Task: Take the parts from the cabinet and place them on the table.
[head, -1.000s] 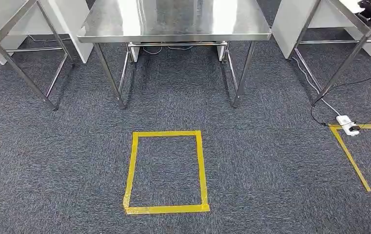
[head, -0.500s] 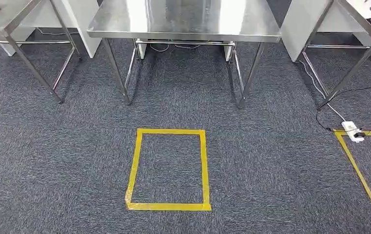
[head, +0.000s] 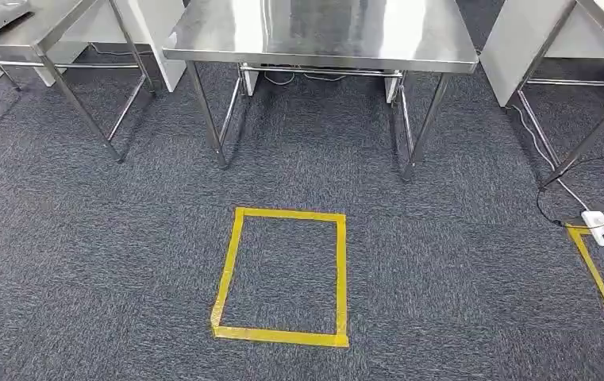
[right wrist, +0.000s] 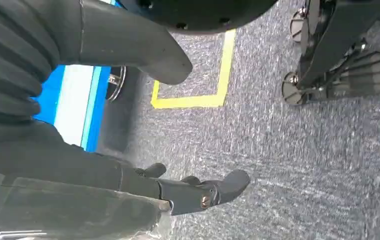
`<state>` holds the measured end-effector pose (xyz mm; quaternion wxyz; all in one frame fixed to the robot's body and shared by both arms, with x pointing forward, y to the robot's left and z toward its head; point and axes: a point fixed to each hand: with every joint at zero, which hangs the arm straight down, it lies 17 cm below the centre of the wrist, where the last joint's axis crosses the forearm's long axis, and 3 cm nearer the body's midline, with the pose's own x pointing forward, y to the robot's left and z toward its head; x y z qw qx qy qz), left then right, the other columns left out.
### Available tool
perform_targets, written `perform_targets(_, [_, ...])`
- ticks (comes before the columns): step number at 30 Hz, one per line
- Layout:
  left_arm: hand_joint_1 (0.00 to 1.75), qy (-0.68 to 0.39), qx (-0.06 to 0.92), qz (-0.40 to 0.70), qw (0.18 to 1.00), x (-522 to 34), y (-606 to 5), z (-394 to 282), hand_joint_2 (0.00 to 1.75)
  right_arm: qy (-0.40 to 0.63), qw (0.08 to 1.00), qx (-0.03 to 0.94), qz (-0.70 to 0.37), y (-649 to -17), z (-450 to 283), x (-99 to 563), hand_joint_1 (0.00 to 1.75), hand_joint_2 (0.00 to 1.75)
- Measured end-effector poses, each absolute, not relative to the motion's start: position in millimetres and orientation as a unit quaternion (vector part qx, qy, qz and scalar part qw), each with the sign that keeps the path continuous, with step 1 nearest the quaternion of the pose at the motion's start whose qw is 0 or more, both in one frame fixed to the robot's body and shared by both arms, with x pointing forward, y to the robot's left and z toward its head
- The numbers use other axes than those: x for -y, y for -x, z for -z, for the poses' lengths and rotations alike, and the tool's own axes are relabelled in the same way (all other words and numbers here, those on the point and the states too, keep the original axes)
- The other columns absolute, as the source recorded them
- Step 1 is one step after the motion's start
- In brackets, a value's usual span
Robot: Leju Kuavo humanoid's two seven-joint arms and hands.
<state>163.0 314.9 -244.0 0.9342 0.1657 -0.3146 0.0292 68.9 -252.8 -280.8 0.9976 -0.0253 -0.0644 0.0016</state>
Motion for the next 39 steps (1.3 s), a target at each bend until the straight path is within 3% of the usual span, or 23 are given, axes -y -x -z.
perform_targets(39, [0.0,-0.172,0.318,-0.02,0.932,-319.1,-163.6,243.1,0.0,0.014,0.998,0.062,-0.012,-66.1,280.5,245.1,0.0,1.75])
